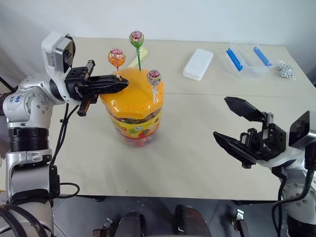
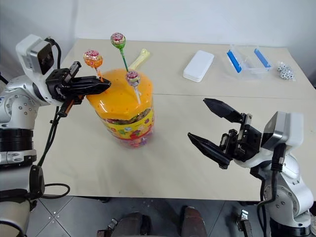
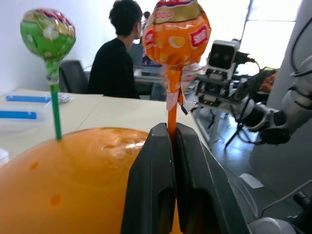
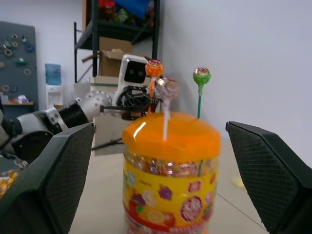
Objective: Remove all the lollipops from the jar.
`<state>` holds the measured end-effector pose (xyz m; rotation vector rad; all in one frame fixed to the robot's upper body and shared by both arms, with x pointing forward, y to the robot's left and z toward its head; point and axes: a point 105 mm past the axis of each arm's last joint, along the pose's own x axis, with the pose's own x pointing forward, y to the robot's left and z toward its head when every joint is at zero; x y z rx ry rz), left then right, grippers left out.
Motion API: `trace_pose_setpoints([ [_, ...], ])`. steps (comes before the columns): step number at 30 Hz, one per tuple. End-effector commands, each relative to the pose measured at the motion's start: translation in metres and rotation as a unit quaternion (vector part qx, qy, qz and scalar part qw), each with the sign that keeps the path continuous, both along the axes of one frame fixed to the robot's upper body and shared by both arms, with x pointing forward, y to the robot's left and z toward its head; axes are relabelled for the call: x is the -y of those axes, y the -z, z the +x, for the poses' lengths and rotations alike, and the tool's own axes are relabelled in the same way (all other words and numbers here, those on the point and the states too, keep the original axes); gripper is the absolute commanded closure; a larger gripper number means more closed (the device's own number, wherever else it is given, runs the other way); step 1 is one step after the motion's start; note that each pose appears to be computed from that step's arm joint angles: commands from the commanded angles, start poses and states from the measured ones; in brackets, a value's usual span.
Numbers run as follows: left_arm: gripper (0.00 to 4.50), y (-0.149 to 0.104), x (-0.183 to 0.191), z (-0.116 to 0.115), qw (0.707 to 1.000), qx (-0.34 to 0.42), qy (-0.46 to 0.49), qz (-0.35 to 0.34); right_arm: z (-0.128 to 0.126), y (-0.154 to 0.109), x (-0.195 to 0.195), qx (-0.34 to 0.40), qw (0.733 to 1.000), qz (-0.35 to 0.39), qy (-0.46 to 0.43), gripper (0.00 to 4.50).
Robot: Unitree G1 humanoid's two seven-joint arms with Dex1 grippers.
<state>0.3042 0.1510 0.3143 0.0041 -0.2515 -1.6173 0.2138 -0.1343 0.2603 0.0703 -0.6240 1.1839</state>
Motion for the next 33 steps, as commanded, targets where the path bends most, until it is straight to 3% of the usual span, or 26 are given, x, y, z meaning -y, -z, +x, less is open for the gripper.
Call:
trace_pose_setpoints([
  [1, 4.48, -0.032, -0.010, -0.010, 0.999, 0.001, 0.011, -0.048, -0.008, -0.008, -0.009, 0.034, 0.999, -0.015, -0.025, 0.00],
  [5, 4.48, -0.048, -0.030, -0.009, 0.995, -0.019, -0.024, -0.097, -0.002, -0.005, -0.014, 0.040, 0.997, -0.052, -0.031, 0.00],
  [9, 4.48, -0.052, -0.079, 0.000, 0.979, -0.033, -0.144, -0.142, 0.013, -0.004, -0.012, 0.040, 0.997, -0.070, -0.018, 0.00],
  [13, 4.48, -0.001, -0.138, 0.007, 0.938, -0.069, -0.338, -0.040, 0.016, -0.001, -0.012, 0.051, 0.994, -0.095, -0.021, 0.00],
  [17, 4.48, 0.053, -0.185, -0.007, 0.877, -0.151, -0.454, 0.041, 0.016, 0.019, -0.015, 0.036, 0.985, -0.157, -0.053, 0.00],
  [24, 4.48, 0.137, -0.209, -0.049, 0.785, -0.274, -0.529, 0.170, 0.017, 0.056, -0.008, 0.007, 0.968, -0.239, -0.069, 0.00],
  [27, 4.48, 0.169, -0.198, -0.068, 0.760, -0.326, -0.532, 0.184, 0.020, 0.064, -0.002, -0.012, 0.966, -0.249, -0.065, 0.00],
  [30, 3.83, 0.178, -0.186, -0.075, 0.761, -0.334, -0.517, 0.203, 0.022, 0.066, 0.000, -0.013, 0.965, -0.253, -0.068, 0.00],
  [33, 2.90, 0.178, -0.182, -0.077, 0.759, -0.337, -0.519, 0.205, 0.024, 0.065, 0.000, -0.013, 0.966, -0.248, -0.067, 0.00],
])
